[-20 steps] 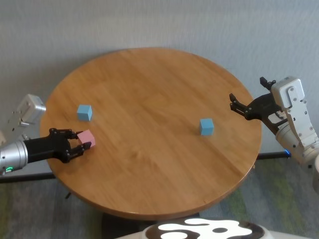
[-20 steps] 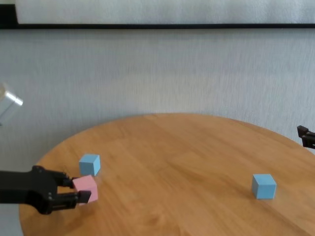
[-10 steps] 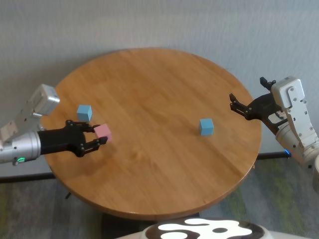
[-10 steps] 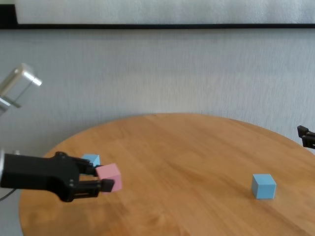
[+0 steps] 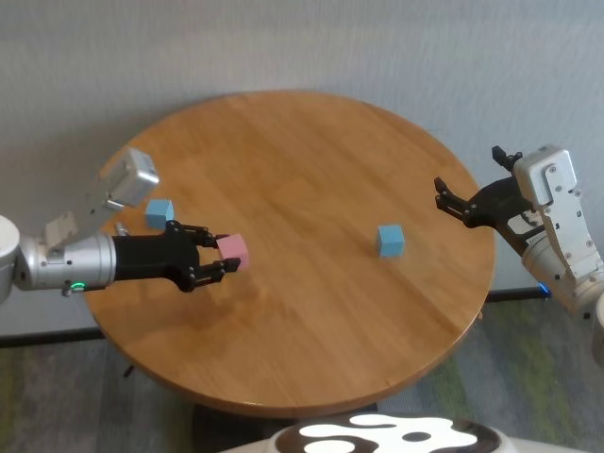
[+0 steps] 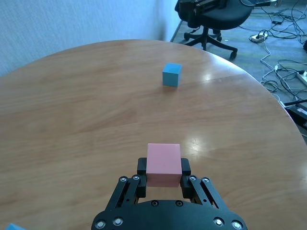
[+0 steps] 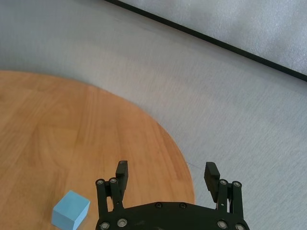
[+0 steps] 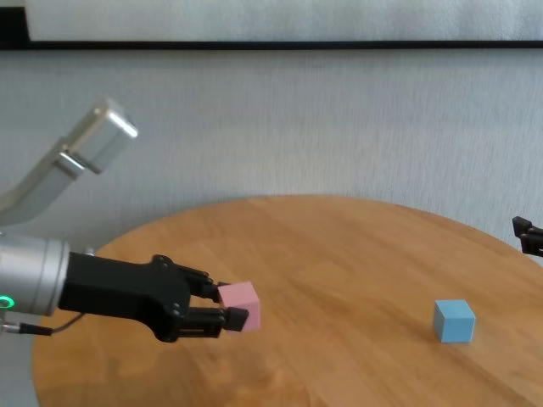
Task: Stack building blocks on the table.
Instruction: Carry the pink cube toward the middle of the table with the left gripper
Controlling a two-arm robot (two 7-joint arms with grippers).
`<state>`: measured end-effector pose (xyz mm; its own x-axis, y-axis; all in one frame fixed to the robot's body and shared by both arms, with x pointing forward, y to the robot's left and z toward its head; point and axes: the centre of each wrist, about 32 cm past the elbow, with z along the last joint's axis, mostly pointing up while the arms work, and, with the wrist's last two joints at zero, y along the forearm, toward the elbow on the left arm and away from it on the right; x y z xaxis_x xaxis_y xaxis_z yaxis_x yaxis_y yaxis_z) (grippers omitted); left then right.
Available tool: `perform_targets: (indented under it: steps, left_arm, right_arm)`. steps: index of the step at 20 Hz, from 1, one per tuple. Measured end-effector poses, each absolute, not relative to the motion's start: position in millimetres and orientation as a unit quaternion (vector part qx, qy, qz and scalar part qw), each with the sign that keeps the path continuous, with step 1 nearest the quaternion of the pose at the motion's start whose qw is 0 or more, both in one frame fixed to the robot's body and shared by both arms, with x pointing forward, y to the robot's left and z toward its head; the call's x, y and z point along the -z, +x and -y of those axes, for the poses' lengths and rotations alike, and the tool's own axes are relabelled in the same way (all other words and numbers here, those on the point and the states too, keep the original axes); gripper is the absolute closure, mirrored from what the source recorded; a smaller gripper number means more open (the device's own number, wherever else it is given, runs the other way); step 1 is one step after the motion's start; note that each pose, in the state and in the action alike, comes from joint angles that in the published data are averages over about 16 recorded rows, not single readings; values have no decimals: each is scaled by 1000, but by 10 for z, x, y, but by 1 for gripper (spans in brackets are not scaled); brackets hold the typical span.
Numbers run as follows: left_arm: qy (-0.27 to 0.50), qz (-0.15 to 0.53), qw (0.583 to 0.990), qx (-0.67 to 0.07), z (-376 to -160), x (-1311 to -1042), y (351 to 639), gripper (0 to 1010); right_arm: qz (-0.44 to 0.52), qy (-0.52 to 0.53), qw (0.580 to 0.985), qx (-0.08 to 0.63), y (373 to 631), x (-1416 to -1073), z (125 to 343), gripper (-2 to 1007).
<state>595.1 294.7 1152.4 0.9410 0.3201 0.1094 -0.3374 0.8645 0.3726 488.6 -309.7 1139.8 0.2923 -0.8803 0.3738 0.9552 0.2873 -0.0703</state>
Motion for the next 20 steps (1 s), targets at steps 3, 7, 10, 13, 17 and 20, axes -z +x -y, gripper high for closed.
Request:
perform_targets:
  steps: [3, 7, 10, 13, 17, 20]
  left_arm:
    - [202, 21, 966, -160, -2861, -11518, 5998, 600]
    - [208, 20, 967, -148, -2757, -11508, 6041, 600]
    - [213, 21, 967, -142, -2685, -11506, 6059, 600]
    - [218, 23, 966, -137, -2620, -11511, 6063, 600]
    - [225, 27, 965, -133, -2538, -11521, 6059, 600]
    - [231, 29, 964, -129, -2481, -11523, 6051, 600]
  right_arm:
    - [132, -142, 791, 580, 4886, -11398, 3097, 0]
    - [132, -142, 791, 580, 4886, -11398, 3096, 0]
    - [132, -142, 791, 580, 4886, -11398, 3096, 0]
    - [132, -142, 791, 580, 4886, -11398, 3096, 0]
    - [132, -142, 791, 580, 4886, -11398, 3096, 0]
    - [132, -142, 791, 580, 4886, -11398, 3096, 0]
